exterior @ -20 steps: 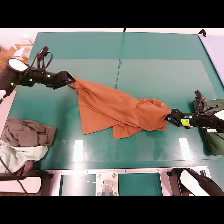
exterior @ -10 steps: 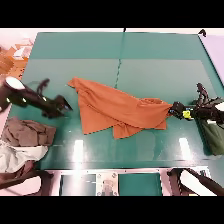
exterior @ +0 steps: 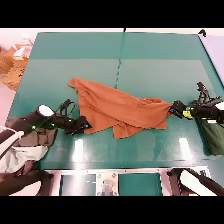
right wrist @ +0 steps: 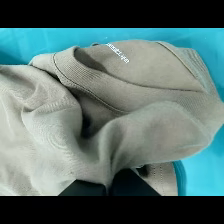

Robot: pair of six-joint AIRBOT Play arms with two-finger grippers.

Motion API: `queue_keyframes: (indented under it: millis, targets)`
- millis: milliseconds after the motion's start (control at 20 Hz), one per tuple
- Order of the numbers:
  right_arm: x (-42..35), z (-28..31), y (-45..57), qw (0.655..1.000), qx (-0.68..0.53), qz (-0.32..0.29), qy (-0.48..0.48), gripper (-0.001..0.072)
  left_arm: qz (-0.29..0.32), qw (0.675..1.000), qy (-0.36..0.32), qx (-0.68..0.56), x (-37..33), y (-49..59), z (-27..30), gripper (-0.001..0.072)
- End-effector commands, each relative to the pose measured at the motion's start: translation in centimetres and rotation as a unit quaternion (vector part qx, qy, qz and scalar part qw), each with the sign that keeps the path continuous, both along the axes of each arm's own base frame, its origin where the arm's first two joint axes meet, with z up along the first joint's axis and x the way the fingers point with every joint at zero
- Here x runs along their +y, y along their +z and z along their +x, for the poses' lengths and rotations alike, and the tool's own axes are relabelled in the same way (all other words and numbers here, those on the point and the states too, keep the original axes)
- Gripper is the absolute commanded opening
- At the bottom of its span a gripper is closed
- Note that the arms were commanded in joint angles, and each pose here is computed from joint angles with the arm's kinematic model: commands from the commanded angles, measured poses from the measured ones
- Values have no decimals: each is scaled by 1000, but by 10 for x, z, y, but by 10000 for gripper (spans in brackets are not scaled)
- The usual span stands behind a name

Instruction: Fold the shirts.

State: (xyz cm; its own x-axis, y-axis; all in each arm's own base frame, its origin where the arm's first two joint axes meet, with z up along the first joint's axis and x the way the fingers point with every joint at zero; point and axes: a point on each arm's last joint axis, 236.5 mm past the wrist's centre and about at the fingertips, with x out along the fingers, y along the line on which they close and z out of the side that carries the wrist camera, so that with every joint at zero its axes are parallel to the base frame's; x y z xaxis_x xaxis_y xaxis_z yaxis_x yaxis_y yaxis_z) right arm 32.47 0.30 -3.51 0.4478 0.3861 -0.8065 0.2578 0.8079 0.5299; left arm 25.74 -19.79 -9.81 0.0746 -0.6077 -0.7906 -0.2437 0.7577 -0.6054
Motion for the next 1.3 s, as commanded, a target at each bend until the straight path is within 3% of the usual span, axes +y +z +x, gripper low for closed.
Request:
queue_keyframes:
  millis: [0, 50, 250, 400, 550, 750, 950, 1050, 1250]
  targets:
    - [1, 0, 0, 1000, 0, 2, 1, 15, 1, 999, 32, -31, -4, -3, 16, 346]
    - [1, -1, 0, 1000, 1, 3, 2, 14, -3, 999, 16, -42, -7, 1, 16, 30]
    - [7, 3, 21, 1000, -8, 11, 21, 15, -29, 991, -28, -128, -24, 66, 52, 20]
    - [11, 15, 93, 996, -56, 3, 65, 15, -43, 951, -50, -302, -22, 212, 99, 20]
    - [7, 18, 218, 983, -155, -42, 88, 15, -12, 849, -51, -525, 10, 416, 91, 20]
    - [9, -23, 408, 918, -357, -162, 59, 15, 84, 667, -17, -741, 63, 623, -12, 21]
    - [30, -99, 518, 839, -483, -250, 11, 16, 136, 557, 18, -819, 96, 705, -97, 21]
    - [33, -122, 532, 821, -499, -278, -4, 16, 156, 542, 24, -825, 103, 711, -102, 21]
    - [22, -120, 528, 823, -488, -290, -17, 16, 208, 579, 30, -788, 117, 678, -49, 21]
